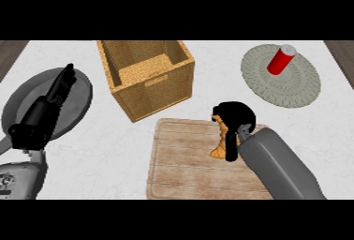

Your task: Pick the croissant from the cutting board and place it in the basket

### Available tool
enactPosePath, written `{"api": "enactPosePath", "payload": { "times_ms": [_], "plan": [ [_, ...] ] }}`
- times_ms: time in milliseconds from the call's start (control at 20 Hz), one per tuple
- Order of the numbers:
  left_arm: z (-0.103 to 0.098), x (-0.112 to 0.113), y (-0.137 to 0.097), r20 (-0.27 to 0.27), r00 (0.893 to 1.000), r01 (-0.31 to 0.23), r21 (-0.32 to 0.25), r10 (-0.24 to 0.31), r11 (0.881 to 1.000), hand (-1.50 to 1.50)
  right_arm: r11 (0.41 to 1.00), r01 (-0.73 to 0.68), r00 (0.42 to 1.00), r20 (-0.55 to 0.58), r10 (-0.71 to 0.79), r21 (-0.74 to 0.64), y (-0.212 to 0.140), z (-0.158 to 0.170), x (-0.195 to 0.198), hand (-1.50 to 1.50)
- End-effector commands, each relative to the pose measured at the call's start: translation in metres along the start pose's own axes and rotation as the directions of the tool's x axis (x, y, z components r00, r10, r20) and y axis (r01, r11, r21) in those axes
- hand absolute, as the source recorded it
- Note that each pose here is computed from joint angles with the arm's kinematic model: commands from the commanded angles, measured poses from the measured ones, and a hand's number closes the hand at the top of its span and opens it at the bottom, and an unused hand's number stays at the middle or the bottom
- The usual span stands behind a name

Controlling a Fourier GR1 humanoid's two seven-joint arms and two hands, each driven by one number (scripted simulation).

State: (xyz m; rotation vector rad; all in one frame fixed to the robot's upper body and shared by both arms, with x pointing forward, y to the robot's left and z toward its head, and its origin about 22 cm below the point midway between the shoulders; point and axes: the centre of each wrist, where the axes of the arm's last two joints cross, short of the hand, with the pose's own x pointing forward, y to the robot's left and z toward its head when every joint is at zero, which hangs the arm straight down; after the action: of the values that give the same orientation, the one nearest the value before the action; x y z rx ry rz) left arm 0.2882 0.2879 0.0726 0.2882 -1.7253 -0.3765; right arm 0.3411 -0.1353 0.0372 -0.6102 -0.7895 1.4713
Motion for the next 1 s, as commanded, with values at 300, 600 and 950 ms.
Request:
{"api": "enactPosePath", "payload": {
  "times_ms": [300, 600, 950],
  "plan": [
    [0.010, -0.009, 0.021, -0.056, 0.998, 0.025, 0.052, -0.022, 0.998, 0.00, 0.944, 0.184, 0.788, -0.533, -0.308, -0.274, 0.032, 0.005, -0.013, 1.50],
    [0.020, -0.020, 0.020, -0.074, 0.997, 0.025, 0.070, -0.020, 0.997, 0.00, 0.768, 0.153, 0.605, -0.556, -0.570, -0.622, 0.011, 0.039, 0.020, 1.50],
    [0.012, -0.013, 0.015, -0.054, 0.998, 0.028, 0.056, -0.025, 0.998, 0.00, 0.276, 0.185, 0.666, -0.086, -0.741, -0.943, -0.059, 0.127, 0.068, 1.50]
  ]
}}
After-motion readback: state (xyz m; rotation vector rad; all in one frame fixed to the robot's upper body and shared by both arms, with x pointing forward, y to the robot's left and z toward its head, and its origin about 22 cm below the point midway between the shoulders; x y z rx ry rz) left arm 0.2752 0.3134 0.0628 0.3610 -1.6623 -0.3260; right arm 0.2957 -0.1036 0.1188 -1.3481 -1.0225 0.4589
